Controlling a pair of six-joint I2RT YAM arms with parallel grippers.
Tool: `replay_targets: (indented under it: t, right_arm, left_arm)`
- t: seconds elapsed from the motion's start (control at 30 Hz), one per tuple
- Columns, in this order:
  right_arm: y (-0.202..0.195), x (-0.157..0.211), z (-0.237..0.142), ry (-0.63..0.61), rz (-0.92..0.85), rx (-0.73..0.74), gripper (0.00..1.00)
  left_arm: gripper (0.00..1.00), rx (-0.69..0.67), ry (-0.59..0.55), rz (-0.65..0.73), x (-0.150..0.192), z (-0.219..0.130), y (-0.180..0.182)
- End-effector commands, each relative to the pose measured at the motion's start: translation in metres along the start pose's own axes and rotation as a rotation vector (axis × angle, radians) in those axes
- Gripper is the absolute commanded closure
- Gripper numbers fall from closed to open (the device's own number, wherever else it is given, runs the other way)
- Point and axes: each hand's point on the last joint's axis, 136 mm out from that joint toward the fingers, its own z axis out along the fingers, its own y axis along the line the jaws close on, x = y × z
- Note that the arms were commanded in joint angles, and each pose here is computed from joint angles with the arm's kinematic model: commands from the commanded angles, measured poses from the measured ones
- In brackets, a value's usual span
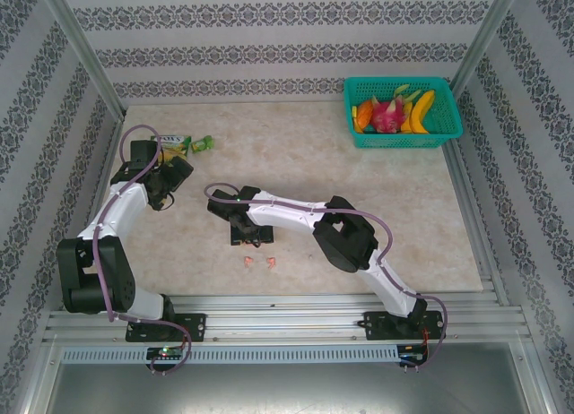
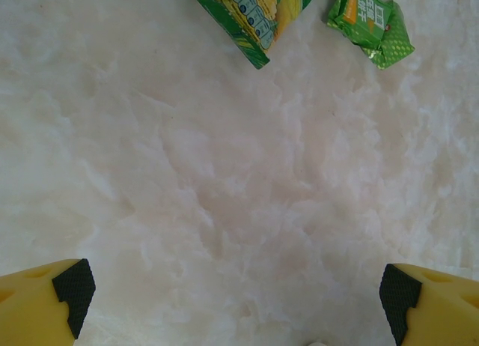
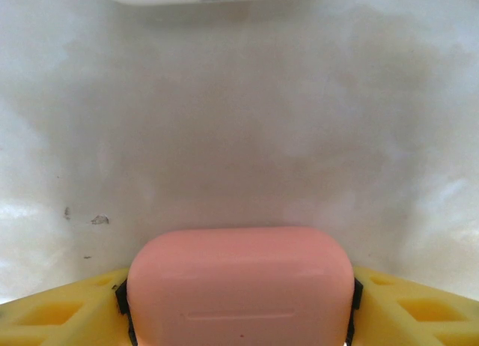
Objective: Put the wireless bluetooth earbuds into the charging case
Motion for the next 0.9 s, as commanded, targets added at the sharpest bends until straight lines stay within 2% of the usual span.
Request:
replay_targets:
  t: [0.0, 0.3, 0.5, 0.87]
  right_arm:
    - [-0.025, -0.008, 0.009, -0.021, 0.014, 0.088, 0.35]
    - [-0.026, -0.014, -0.009, -0.060, 0.002, 0.056, 0.40]
    - [-0.034, -0.028, -0.036, -0.117, 0.028, -0.008, 0.42]
    - [-0.079, -0.113, -0.082, -0.192, 0.234, -0.216, 0.41]
  left_arm:
    - [0.00, 0.041, -0.001, -0.012, -0.003, 0.001, -0.004]
    - [0.00, 0.066, 0.021, -0.030, 0.000, -0.007, -0.011]
    - [0.00, 0.195, 0.053, -0.022, 0.011, -0.012, -0.030]
    - [0.00, 0.439, 0.051, 0.111, 0.045, -0.010, -0.078]
